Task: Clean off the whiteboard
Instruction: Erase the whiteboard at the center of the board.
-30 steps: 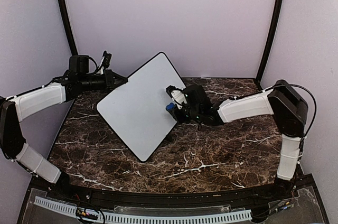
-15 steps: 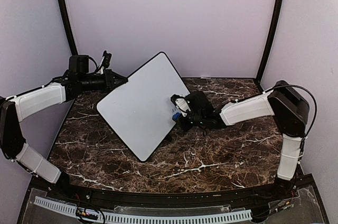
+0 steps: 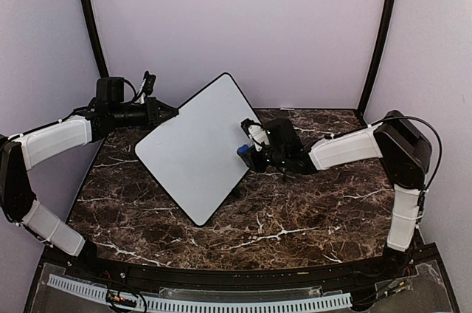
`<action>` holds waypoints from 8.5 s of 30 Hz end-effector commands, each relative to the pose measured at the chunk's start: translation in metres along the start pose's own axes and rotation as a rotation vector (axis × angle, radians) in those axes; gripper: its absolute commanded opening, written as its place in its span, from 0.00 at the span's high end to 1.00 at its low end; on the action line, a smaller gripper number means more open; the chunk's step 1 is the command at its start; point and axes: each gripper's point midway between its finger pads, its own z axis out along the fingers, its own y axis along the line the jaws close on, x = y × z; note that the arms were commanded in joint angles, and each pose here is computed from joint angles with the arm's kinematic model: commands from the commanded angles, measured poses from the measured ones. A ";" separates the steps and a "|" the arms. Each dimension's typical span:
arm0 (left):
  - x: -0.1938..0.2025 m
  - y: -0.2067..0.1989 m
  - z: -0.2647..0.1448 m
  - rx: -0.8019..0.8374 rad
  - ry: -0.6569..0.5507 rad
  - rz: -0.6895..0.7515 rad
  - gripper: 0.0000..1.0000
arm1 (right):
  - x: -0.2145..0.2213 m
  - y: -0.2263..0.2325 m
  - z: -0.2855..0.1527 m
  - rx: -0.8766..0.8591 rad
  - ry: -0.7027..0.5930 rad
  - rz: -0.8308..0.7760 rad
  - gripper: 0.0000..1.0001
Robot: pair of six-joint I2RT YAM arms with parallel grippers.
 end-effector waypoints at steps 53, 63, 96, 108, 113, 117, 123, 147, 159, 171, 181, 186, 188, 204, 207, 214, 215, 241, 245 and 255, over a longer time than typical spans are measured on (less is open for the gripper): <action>0.030 -0.037 0.003 0.166 0.121 0.037 1.00 | -0.019 -0.041 0.017 -0.012 -0.007 0.101 0.79; 0.031 -0.036 0.004 0.168 0.125 0.032 1.00 | 0.048 -0.038 0.005 -0.014 0.098 0.125 0.80; 0.013 -0.049 -0.004 0.115 0.102 0.102 1.00 | 0.053 -0.060 0.000 -0.008 0.083 0.165 0.80; 0.017 -0.054 -0.002 0.110 0.111 0.126 1.00 | 0.005 -0.055 -0.004 -0.068 -0.017 0.151 0.80; 0.020 -0.052 -0.001 0.109 0.113 0.120 1.00 | -0.029 -0.053 0.002 -0.095 -0.053 0.135 0.79; 0.021 -0.050 0.000 0.108 0.114 0.117 1.00 | -0.027 -0.053 0.004 -0.094 -0.044 0.134 0.79; 0.023 -0.049 0.002 0.115 0.119 0.112 1.00 | 0.012 -0.046 0.003 -0.098 0.042 0.139 0.79; 0.025 -0.050 0.002 0.128 0.121 0.107 1.00 | 0.077 -0.031 -0.001 -0.121 0.253 0.083 0.80; 0.025 -0.050 0.001 0.129 0.121 0.106 1.00 | 0.049 -0.037 0.002 -0.100 0.218 0.048 0.80; 0.026 -0.050 0.001 0.128 0.120 0.109 1.00 | -0.040 -0.067 0.013 -0.015 0.017 0.044 0.80; 0.027 -0.050 0.001 0.135 0.124 0.104 1.00 | 0.030 -0.076 0.013 0.003 0.156 0.042 0.80; 0.027 -0.051 0.001 0.138 0.121 0.104 1.00 | 0.076 -0.083 0.005 -0.009 0.226 0.087 0.80; 0.027 -0.051 0.000 0.138 0.121 0.103 1.00 | 0.082 -0.083 0.005 -0.016 0.234 0.092 0.80; 0.026 -0.053 -0.001 0.140 0.118 0.109 1.00 | -0.029 -0.085 0.016 -0.065 0.038 0.035 0.79; 0.027 -0.052 0.000 0.139 0.120 0.107 1.00 | -0.030 -0.087 0.020 -0.060 0.042 0.033 0.80; 0.027 -0.052 -0.001 0.138 0.119 0.108 1.00 | 0.024 -0.083 0.021 -0.061 0.135 0.048 0.80; 0.027 -0.052 -0.001 0.138 0.120 0.107 1.00 | 0.034 -0.081 0.020 -0.062 0.150 0.050 0.80; 0.027 -0.053 -0.001 0.143 0.119 0.106 1.00 | -0.012 -0.095 0.030 -0.024 0.085 0.024 0.80; 0.027 -0.053 -0.001 0.144 0.120 0.106 1.00 | 0.031 -0.099 0.030 -0.023 0.148 0.056 0.80; 0.028 -0.053 0.000 0.150 0.122 0.101 1.00 | 0.097 -0.103 0.013 -0.028 0.240 0.121 0.80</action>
